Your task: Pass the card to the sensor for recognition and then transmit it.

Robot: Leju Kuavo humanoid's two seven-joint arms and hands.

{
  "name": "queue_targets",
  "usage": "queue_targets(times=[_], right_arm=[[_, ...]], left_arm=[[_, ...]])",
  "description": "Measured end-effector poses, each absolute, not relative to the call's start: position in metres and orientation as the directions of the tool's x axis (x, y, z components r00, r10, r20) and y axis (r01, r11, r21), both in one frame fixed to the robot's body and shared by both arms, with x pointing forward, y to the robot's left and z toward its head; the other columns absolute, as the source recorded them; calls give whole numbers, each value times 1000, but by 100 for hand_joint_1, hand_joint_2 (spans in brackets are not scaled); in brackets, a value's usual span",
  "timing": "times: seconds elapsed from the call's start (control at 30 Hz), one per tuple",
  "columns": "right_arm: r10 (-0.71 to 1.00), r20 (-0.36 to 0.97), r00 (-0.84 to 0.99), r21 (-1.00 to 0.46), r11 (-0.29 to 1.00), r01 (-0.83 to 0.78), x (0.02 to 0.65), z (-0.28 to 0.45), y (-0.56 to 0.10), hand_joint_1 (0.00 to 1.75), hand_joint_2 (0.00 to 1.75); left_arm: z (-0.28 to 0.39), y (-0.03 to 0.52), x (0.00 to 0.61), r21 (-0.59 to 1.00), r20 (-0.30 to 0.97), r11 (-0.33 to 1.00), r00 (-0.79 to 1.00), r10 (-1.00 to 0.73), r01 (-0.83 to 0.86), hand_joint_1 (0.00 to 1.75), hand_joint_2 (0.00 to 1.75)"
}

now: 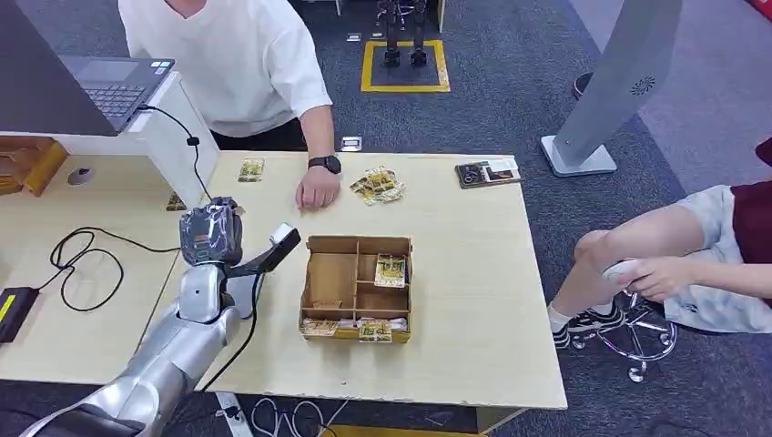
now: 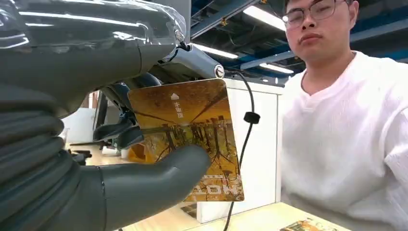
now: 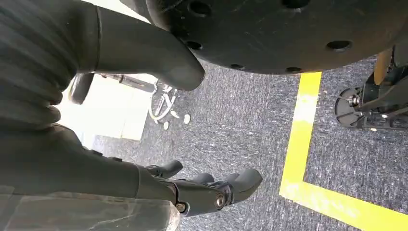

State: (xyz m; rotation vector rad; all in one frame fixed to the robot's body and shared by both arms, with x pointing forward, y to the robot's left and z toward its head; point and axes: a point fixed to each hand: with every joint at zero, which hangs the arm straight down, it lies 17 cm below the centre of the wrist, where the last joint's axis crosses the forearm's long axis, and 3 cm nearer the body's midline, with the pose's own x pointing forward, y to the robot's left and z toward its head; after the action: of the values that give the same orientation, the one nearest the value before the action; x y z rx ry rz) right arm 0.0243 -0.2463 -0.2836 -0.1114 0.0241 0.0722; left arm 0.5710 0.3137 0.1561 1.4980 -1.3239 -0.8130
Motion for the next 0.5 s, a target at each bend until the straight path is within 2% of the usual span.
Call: queue_targets(times=[0.5], right_arm=[[56, -30, 998, -108, 992, -59, 23, -284, -246, 0, 175]], left_arm=[[123, 339, 560, 968, 6, -57, 250, -968, -245, 175, 175]])
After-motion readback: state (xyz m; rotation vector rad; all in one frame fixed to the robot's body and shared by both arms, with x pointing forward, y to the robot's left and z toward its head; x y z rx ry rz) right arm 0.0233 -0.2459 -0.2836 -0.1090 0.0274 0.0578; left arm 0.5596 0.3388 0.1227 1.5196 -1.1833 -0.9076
